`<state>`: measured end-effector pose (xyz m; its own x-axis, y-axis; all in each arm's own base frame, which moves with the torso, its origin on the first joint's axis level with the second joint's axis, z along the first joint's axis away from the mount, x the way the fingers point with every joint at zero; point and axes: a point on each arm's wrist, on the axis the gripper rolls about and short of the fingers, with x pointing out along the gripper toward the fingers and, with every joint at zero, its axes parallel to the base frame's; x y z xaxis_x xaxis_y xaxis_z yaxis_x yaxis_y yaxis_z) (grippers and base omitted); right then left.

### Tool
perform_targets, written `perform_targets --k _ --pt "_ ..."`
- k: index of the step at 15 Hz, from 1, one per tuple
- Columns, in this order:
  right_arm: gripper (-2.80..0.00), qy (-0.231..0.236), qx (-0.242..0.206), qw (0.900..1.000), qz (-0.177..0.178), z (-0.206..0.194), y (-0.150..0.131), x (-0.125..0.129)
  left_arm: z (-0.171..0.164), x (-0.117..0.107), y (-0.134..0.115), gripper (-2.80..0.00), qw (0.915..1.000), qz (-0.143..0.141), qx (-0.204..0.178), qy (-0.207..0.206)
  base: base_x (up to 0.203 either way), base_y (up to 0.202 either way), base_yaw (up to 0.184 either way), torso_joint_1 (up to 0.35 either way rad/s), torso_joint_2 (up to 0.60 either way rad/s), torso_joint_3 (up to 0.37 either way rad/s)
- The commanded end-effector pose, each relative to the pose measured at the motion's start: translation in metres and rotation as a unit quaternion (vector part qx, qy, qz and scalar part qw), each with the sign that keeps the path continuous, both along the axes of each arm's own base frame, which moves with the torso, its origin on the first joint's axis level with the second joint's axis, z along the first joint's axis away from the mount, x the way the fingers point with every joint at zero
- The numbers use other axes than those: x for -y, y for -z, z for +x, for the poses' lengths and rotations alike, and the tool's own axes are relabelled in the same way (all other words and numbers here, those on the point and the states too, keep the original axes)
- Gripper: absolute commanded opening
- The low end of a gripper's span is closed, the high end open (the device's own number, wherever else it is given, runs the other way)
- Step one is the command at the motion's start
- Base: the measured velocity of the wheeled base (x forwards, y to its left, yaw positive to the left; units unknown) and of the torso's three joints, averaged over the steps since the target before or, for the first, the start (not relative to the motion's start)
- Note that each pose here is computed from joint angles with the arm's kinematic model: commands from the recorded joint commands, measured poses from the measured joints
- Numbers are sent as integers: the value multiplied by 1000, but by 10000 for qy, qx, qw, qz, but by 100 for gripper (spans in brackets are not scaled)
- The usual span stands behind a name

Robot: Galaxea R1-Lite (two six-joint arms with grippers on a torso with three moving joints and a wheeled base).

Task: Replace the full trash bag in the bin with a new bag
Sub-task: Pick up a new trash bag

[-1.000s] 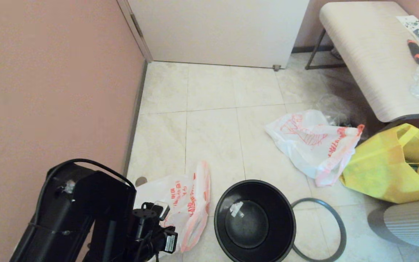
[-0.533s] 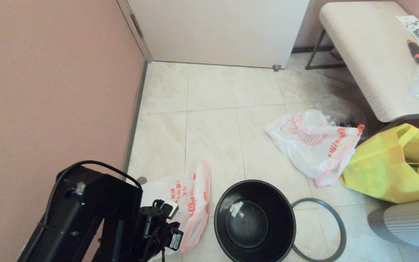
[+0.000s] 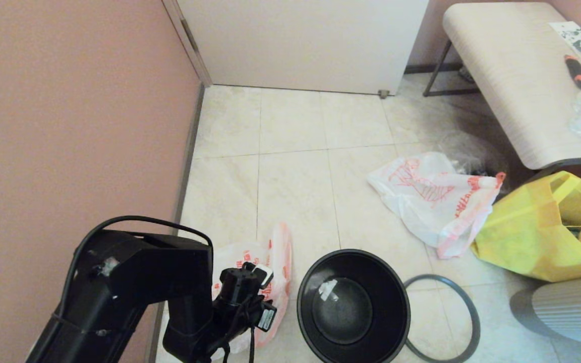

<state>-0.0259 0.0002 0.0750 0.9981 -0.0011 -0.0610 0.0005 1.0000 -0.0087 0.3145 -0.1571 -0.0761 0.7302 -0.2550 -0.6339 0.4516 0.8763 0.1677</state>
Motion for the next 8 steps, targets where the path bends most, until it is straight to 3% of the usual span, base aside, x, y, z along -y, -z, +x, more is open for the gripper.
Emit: perform_targets --k 1,4,6,8 --pt "-280 -3 -17 10000 -1 0 0 0 5 7 -6 0 9998 -21 197 91 0 0 0 0 0 0" --pt "-280 1 -17 10000 -1 0 0 0 11 8 -9 0 9991 131 408 -55 0 0 0 0 0 0" --pt "-280 2 -17 10000 -1 0 0 0 13 7 -8 0 9970 549 541 -29 0 0 0 0 0 0" --pt "-280 -4 -17 10000 -1 0 0 0 15 8 -2 0 9954 776 563 -15 0 0 0 0 0 0"
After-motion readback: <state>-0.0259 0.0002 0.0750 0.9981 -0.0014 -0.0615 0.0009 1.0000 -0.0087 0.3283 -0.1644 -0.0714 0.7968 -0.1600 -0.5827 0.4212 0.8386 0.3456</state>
